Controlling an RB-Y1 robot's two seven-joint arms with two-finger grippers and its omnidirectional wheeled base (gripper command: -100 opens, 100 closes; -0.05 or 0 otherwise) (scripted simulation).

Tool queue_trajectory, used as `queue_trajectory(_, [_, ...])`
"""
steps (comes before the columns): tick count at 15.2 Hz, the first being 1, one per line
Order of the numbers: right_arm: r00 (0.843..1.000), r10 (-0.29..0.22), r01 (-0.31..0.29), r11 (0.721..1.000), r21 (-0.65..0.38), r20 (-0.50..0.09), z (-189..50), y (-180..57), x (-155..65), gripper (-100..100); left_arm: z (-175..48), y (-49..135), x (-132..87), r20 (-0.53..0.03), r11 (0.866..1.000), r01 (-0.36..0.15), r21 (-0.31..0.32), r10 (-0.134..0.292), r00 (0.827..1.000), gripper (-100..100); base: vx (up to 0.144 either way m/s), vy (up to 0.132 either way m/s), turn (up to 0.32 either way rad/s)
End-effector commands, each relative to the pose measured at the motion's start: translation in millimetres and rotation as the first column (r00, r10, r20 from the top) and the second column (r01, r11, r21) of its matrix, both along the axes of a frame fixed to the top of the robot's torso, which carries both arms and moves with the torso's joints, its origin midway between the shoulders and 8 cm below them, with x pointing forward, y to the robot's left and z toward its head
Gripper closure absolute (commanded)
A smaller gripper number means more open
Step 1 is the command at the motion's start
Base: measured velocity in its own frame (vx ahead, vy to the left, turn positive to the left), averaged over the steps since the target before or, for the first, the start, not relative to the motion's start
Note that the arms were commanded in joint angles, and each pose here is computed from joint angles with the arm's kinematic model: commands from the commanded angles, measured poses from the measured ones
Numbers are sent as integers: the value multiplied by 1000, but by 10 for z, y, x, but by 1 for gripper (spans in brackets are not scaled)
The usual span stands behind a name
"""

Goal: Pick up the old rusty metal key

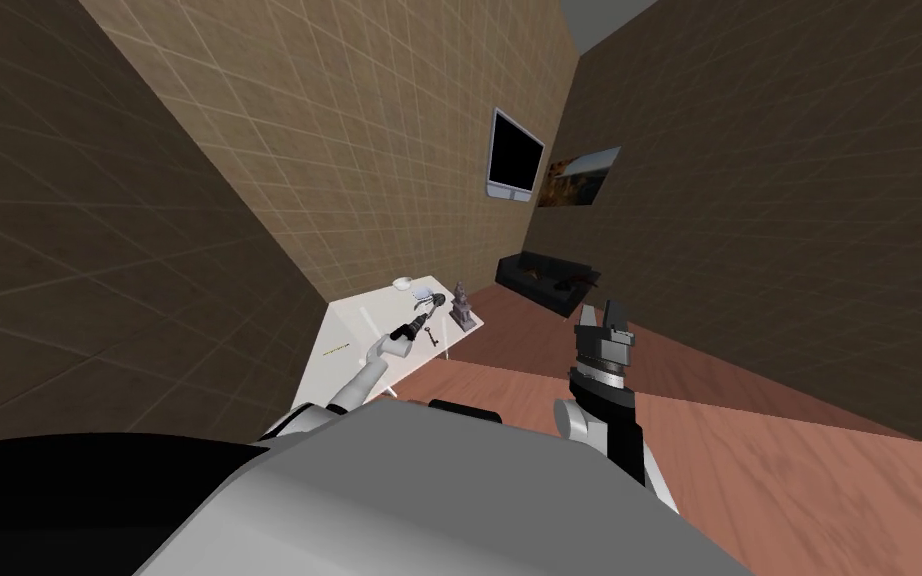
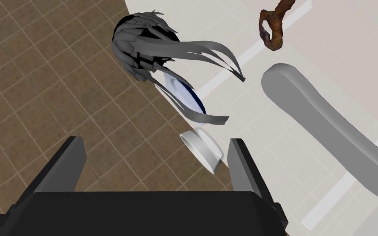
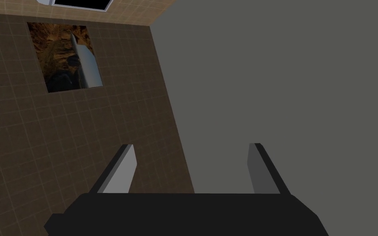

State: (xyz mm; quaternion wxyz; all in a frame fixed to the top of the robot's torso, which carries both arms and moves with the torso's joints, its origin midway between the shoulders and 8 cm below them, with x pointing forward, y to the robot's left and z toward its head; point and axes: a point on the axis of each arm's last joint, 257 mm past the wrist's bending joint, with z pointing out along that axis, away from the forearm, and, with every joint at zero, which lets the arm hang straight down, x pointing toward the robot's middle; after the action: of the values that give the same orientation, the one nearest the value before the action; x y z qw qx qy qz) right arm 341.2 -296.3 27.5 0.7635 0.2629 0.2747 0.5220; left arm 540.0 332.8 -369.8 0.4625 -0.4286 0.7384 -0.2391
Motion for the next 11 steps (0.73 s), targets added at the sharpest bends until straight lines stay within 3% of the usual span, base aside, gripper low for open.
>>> queue_trajectory(1, [1000,0,0,1000,0,0,0,0,0,0,-146,54,-69,-47,1000,-8,9,9,999,-100,10,0,-60])
queue_trajectory(2, [1000,0,0,1000,0,0,0,0,0,0,-268,91,-65,-98,1000,-10,26,12,995,-100,11,-1,-134])
queue_trajectory(4, [1000,0,0,1000,0,0,0,0,0,0,-347,107,-49,-142,999,-7,41,12,990,-100,14,2,-144])
queue_trajectory(5, [1000,0,0,1000,0,0,0,0,0,0,-484,160,-135,-182,999,-17,44,25,983,-100,16,2,-147])
queue_trajectory(9, [1000,0,0,1000,0,0,0,0,0,0,-677,224,-217,-260,998,-22,61,38,965,-100,11,3,-79])
queue_trajectory(11, [1000,0,0,1000,0,0,0,0,0,0,-823,273,-287,-326,997,-24,76,47,944,-100,12,1,-108])
